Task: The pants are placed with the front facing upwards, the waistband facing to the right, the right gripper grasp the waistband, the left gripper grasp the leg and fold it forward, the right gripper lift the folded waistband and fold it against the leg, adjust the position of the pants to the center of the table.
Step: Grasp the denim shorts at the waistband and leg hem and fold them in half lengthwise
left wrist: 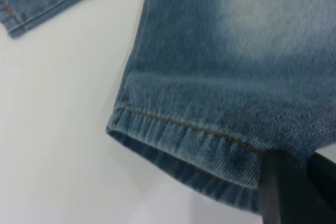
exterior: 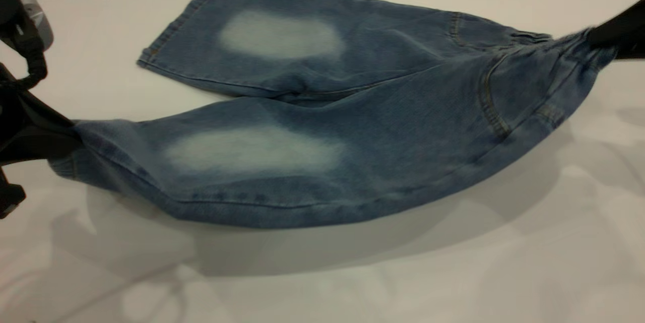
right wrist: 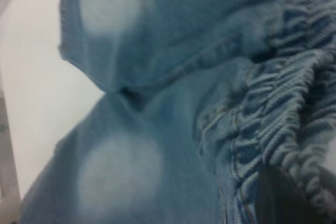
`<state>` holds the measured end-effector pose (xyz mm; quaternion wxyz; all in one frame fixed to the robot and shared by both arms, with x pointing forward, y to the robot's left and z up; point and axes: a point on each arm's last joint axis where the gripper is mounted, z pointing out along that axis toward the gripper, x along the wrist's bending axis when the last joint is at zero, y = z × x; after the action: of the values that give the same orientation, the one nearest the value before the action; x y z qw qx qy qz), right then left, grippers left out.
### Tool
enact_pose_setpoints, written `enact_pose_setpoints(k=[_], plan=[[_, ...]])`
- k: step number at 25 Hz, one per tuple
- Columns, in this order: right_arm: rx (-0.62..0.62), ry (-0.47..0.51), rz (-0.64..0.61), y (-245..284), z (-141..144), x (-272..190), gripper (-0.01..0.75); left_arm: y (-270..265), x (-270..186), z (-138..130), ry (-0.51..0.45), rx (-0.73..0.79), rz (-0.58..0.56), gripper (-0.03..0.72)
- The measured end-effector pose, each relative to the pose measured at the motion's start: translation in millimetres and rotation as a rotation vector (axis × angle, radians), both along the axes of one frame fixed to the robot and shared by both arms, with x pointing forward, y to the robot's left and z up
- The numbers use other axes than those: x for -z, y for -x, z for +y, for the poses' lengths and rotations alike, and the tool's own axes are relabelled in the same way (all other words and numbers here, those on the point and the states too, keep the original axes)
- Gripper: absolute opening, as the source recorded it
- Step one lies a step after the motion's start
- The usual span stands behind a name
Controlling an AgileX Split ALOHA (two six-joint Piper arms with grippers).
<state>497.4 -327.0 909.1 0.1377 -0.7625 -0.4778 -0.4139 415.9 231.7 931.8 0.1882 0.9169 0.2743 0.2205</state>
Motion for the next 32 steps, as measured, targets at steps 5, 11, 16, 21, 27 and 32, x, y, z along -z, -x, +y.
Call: enact_pose_setpoints(k=[5, 11, 16, 21, 27, 32], plan=[[0.024, -0.085, -0.067, -2.3, 4.2, -16.4, 0.039, -0.4, -0.2, 0.0, 0.001, -0.001, -0.005, 0.069], [-0.044, -0.117, -0.076, 1.1, 8.9, -18.6, 0.039, -0.2, -1.2, 0.0, 0.003, -0.001, -0.009, 0.069], [-0.07, -0.083, -0.027, 5.0, 8.5, -14.1, 0.039, -13.2, -15.3, -4.9, 0.021, 0.002, -0.062, 0.069], [-0.072, -0.087, 0.017, 7.5, 8.8, -12.5, 0.039, -37.5, -45.0, -12.6, 0.027, 0.041, -0.227, 0.069], [-0.039, -0.09, 0.011, 5.2, 7.6, -12.8, 0.039, -68.4, -77.5, 1.7, 0.054, -0.059, -0.398, 0.069], [0.008, -0.083, 0.006, 2.2, 5.0, -12.5, 0.039, -87.9, -73.1, 22.5, -0.013, -0.106, -0.41, 0.069]])
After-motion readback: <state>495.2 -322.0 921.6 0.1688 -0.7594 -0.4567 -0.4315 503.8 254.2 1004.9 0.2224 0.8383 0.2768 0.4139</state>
